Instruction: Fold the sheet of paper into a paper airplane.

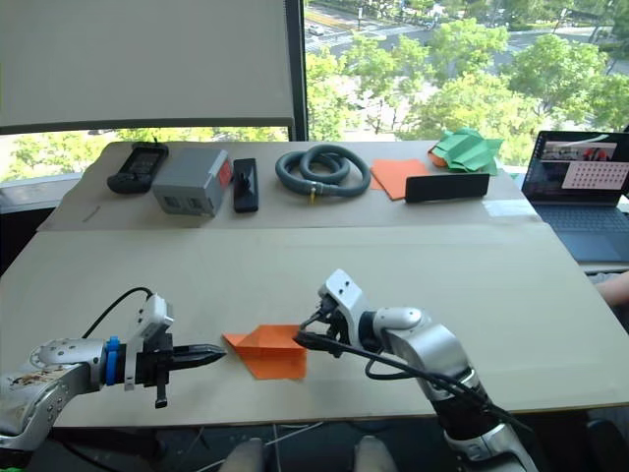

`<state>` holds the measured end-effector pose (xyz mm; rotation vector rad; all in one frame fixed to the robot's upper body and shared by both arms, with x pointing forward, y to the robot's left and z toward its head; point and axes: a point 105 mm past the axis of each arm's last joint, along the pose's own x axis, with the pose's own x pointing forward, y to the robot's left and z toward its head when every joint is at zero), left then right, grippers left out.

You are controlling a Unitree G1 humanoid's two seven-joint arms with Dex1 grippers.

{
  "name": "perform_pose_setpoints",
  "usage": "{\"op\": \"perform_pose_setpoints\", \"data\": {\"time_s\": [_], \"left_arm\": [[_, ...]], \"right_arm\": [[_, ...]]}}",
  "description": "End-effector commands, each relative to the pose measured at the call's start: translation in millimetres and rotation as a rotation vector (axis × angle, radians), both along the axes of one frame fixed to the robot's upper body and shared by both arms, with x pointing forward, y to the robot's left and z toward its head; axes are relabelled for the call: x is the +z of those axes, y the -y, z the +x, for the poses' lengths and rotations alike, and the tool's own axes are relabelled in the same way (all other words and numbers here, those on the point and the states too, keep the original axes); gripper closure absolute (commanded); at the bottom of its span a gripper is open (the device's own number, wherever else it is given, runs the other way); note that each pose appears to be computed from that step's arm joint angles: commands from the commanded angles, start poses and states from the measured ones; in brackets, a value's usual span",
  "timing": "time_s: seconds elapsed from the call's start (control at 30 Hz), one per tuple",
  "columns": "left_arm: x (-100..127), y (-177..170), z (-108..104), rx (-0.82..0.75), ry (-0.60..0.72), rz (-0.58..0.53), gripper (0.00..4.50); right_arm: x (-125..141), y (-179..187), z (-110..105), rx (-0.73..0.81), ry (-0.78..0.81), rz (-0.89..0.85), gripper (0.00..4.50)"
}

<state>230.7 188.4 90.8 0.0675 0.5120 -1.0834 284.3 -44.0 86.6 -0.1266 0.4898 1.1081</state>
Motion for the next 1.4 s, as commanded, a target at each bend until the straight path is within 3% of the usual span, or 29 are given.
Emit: {"op": "perform_pose_setpoints", "data": {"time_s": [0.03,0.13,0.17,0.43,0.6,0.7,0.83,0.9,0.97,1.07,1.17,1.3,1.4], "left_arm": [[9.1,-1.1,0.4,0.005,0.031,0.003,4.50],[10.7,0.1,0.0,0.005,0.033,-0.007,4.50],[10.8,-0.2,0.1,0.006,0.033,-0.008,4.50],[10.0,0.1,-0.8,0.005,0.027,-0.012,4.50],[9.1,-2.1,0.8,0.010,0.028,-0.010,4.50],[13.7,1.8,5.1,0.028,0.030,-0.056,4.50],[13.4,2.3,6.7,0.024,0.034,-0.055,4.50],[12.7,0.3,7.7,0.030,0.034,-0.051,4.50],[13.1,-0.4,8.7,0.033,0.032,-0.054,4.50],[13.4,-0.1,9.9,0.028,0.033,-0.053,4.50],[13.9,-0.6,12.4,0.029,0.036,-0.054,4.50],[14.0,2.7,13.5,0.020,0.037,-0.060,4.50],[14.4,4.7,13.0,0.011,0.037,-0.064,4.50]], "right_arm": [[10.5,-3.3,1.8,0.016,0.000,0.040,1.26],[8.9,-4.9,-3.5,0.048,-0.021,0.046,1.26],[6.6,-4.2,-4.5,0.049,-0.026,0.040,1.76],[1.1,-6.9,-8.6,0.053,-0.044,0.045,4.46],[6.5,-9.0,-7.6,0.055,-0.014,0.059,4.49],[25.5,-8.7,-1.7,0.053,0.118,0.086,4.49],[73.5,0.5,24.0,-0.034,0.473,0.081,4.49],[92.0,0.2,23.2,-0.022,0.676,0.041,4.49],[99.3,-6.4,9.3,0.084,0.932,-0.072,4.49],[69.9,-15.1,-17.2,0.357,1.234,-0.319,4.49],[28.1,-5.8,-20.4,0.525,1.360,-0.516,4.49],[-17.3,13.1,-17.8,0.695,1.376,-0.656,4.49],[-27.6,23.2,-10.8,0.723,1.327,-0.683,4.49]]}}
